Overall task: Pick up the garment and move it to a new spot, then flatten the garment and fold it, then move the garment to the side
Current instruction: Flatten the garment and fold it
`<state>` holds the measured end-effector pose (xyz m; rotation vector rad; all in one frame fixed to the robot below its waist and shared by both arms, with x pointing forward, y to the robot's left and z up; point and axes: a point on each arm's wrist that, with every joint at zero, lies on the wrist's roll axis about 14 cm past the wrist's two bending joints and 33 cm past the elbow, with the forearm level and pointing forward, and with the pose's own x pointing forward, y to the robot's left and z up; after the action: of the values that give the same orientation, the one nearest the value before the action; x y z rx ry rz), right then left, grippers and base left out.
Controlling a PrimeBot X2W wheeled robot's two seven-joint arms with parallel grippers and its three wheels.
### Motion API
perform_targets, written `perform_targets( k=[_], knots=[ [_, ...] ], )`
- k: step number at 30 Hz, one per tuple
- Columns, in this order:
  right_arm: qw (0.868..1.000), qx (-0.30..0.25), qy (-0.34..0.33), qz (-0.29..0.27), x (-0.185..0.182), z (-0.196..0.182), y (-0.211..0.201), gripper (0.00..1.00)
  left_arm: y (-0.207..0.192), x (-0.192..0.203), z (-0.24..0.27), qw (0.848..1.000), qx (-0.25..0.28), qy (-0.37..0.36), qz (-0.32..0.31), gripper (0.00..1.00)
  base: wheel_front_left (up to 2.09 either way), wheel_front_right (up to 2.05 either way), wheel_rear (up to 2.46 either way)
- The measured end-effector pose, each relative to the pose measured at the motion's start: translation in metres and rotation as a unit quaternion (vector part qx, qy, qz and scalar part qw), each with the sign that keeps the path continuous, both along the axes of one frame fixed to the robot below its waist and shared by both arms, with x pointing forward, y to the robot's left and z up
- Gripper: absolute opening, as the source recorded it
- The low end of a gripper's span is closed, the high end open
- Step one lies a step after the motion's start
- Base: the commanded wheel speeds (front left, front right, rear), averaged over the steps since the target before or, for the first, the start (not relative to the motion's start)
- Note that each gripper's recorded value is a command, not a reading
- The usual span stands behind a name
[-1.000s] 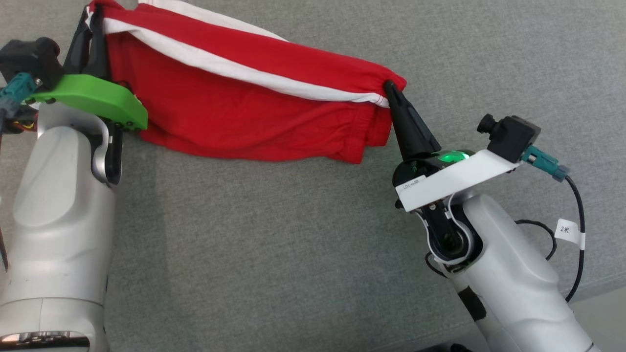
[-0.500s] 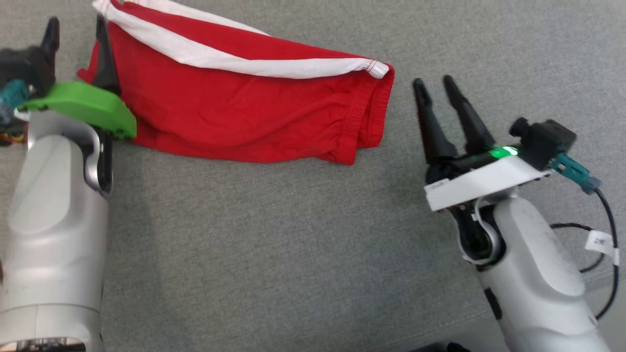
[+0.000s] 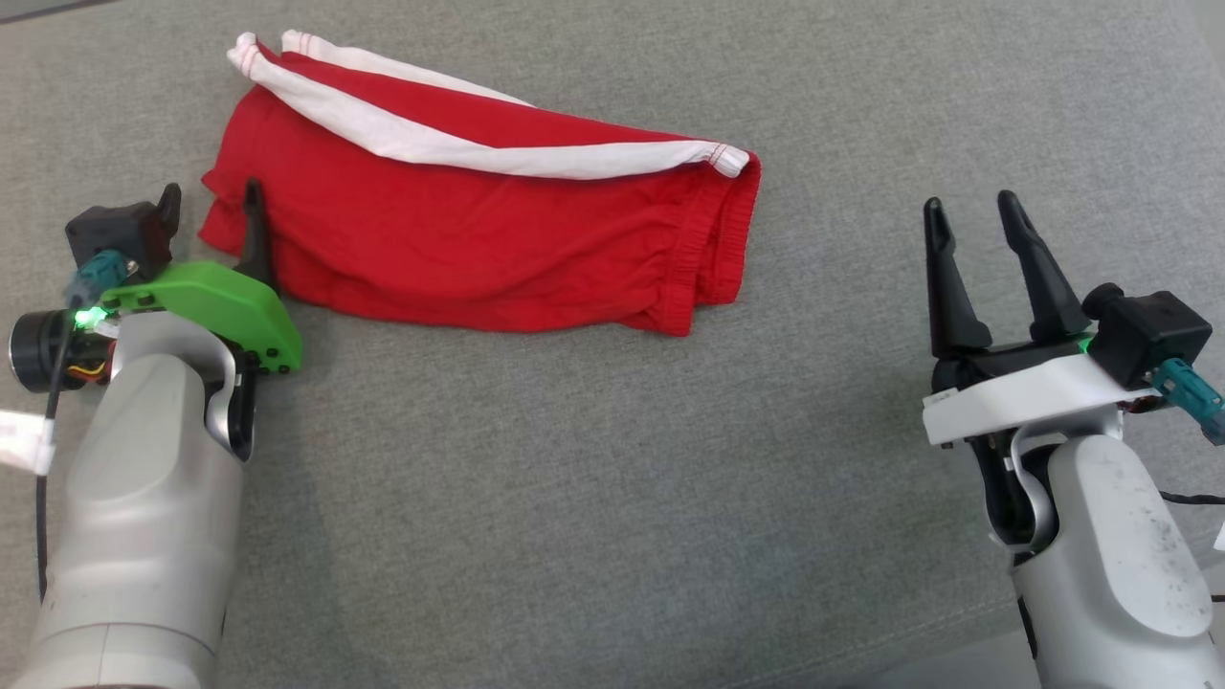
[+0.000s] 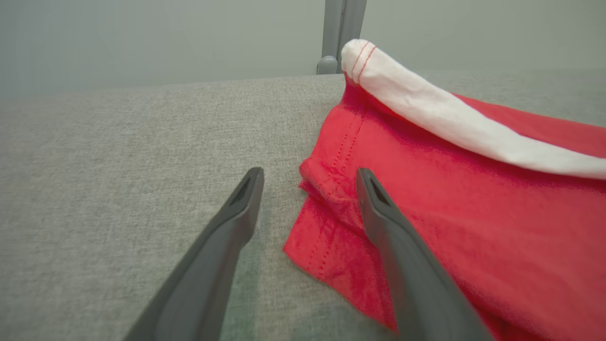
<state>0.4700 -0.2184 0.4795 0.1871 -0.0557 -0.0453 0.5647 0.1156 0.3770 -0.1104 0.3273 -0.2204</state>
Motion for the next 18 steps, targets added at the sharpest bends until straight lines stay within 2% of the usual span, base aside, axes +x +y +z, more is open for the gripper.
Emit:
perform_targets(
  k=[6,7,8,9,18],
  knots=[
    [0.999,-0.022,0.024,-0.017,-0.005,-0.015,-0.013,1.00,-0.007,-0.002,-0.024,0.998,0.016,0.058,-0.021,1.00,0.00,0.00,0.00],
    [0.999,-0.028,0.026,-0.016,-0.005,-0.016,-0.014,1.00,-0.007,-0.003,-0.027,0.997,0.019,0.066,-0.022,0.75,0.00,0.00,0.00],
    [0.999,-0.033,0.027,-0.016,-0.005,-0.016,-0.014,1.00,-0.008,-0.002,-0.028,0.997,0.018,0.071,-0.023,0.20,0.00,0.00,0.00],
    [0.999,-0.033,0.027,-0.017,-0.005,-0.016,-0.014,1.00,-0.008,-0.002,-0.029,0.997,0.015,0.073,-0.021,0.00,0.00,0.00,0.00],
    [0.999,-0.041,0.032,-0.015,-0.013,-0.015,-0.013,1.00,-0.011,-0.024,-0.021,0.998,-0.019,0.064,-0.007,0.00,0.00,0.00,0.00]
  ],
)
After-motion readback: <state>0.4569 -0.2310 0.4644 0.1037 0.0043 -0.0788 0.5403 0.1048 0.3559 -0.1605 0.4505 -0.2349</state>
